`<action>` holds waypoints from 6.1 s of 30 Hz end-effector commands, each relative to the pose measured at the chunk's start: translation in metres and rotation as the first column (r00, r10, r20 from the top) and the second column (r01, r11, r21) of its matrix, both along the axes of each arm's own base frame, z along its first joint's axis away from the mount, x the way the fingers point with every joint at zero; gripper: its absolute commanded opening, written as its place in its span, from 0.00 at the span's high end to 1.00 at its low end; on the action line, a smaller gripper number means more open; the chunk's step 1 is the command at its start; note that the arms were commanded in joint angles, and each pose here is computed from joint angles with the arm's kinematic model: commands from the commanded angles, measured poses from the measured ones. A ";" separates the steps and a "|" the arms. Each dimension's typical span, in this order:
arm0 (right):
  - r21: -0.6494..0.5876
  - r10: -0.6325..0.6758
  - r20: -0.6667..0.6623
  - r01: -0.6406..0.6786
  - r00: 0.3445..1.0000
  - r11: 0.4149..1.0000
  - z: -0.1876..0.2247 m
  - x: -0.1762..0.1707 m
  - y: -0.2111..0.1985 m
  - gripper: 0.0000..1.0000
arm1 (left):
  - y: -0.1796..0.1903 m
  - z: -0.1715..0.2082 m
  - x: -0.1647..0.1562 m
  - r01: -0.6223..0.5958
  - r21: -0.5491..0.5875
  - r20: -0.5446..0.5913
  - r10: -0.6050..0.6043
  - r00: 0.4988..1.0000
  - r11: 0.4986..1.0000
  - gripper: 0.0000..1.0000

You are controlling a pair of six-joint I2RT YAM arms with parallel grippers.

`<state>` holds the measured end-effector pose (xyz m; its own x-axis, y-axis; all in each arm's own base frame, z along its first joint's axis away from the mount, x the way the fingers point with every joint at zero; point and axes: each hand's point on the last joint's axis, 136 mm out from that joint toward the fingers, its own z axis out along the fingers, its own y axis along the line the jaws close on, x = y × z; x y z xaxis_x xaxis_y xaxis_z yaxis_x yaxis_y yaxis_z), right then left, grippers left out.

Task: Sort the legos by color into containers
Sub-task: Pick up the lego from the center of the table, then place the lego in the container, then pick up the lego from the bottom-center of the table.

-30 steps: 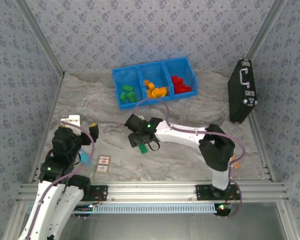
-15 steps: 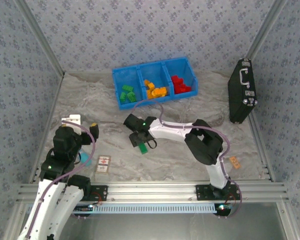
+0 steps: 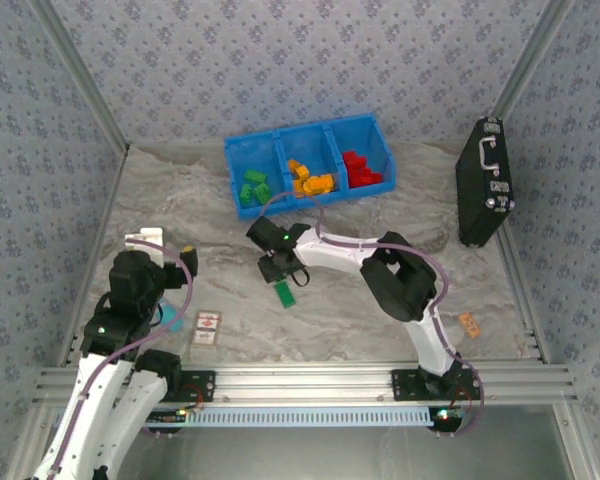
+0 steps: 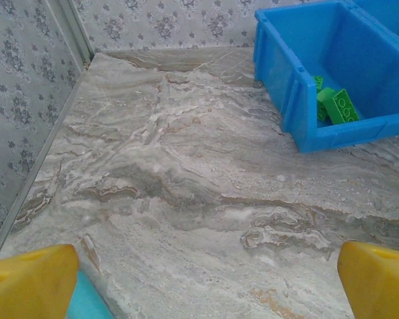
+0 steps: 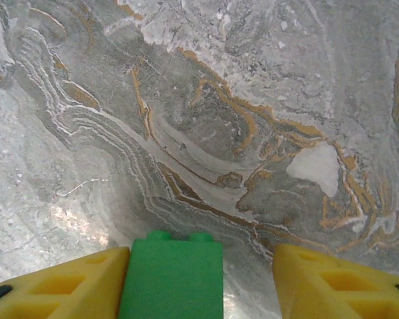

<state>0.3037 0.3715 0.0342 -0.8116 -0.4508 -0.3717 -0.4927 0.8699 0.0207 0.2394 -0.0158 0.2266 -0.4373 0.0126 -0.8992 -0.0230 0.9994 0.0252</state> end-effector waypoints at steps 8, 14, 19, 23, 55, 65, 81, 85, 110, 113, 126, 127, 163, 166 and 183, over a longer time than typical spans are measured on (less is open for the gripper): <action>0.019 0.022 -0.026 -0.022 0.999 1.000 0.000 0.012 0.006 0.58 | 0.001 0.008 0.003 -0.008 0.019 0.006 0.008 1.000 1.000 0.00; 0.013 0.028 -0.039 -0.027 0.999 1.000 0.000 0.025 0.002 0.64 | 0.002 0.005 0.006 -0.011 0.024 -0.008 0.011 1.000 1.000 0.00; 0.015 0.032 -0.038 -0.032 0.999 0.999 0.003 0.034 0.000 0.66 | 0.003 0.003 0.008 -0.017 0.028 -0.017 0.017 1.000 0.999 0.00; 0.025 0.036 -0.019 -0.036 0.999 0.999 0.014 0.047 0.001 0.66 | 0.003 0.000 0.010 -0.020 0.031 -0.027 0.020 0.999 0.999 0.00; 0.276 -0.077 0.278 -0.003 0.958 0.961 0.105 0.228 0.023 0.64 | 0.010 -0.018 0.035 -0.041 0.027 -0.113 0.044 0.993 0.999 0.00; 0.277 -0.032 0.422 -0.095 0.906 0.956 0.103 0.252 0.043 0.63 | 0.011 -0.022 0.038 -0.041 0.020 -0.130 0.043 0.991 0.999 0.00; 0.177 0.018 0.503 -0.124 0.864 0.976 0.077 0.259 0.053 0.49 | 0.012 -0.027 0.042 -0.045 0.020 -0.152 0.048 0.987 0.999 0.00; 0.155 0.045 0.513 -0.144 0.857 0.977 0.080 0.253 0.056 0.43 | 0.013 -0.027 0.042 -0.045 0.020 -0.154 0.048 0.987 0.999 0.00; 0.066 0.206 0.521 -0.280 0.828 0.958 0.185 0.082 0.035 0.36 | 0.003 0.011 0.023 0.010 -0.058 0.007 -0.010 1.000 0.998 0.00; 0.049 0.181 0.471 -0.231 0.863 0.972 0.172 0.052 0.017 0.34 | 0.003 0.013 0.023 0.011 -0.061 0.017 -0.010 1.000 0.998 0.00; 0.120 0.051 0.102 -0.063 0.993 0.991 0.103 -0.023 -0.022 0.24 | 0.005 0.015 0.017 0.002 -0.060 0.024 -0.001 1.000 0.998 0.00; 0.128 0.046 0.078 -0.055 0.996 0.990 0.099 -0.028 -0.021 0.23 | 0.005 0.016 0.016 -0.001 -0.058 0.027 0.003 1.000 0.998 0.00; -0.003 0.034 -0.119 -0.034 0.992 0.999 0.008 -0.076 -0.013 0.25 | -0.002 0.018 0.007 0.032 -0.075 0.037 -0.029 0.999 0.997 0.00; -0.023 0.032 -0.131 -0.035 0.991 0.999 0.001 -0.076 -0.013 0.29 | -0.002 0.018 0.007 0.033 -0.074 0.038 -0.030 0.999 0.997 0.00; -0.055 0.052 -0.160 -0.062 0.986 0.997 -0.019 -0.079 -0.012 0.44 | 0.000 0.014 0.008 0.022 -0.067 0.024 -0.020 1.000 0.997 0.00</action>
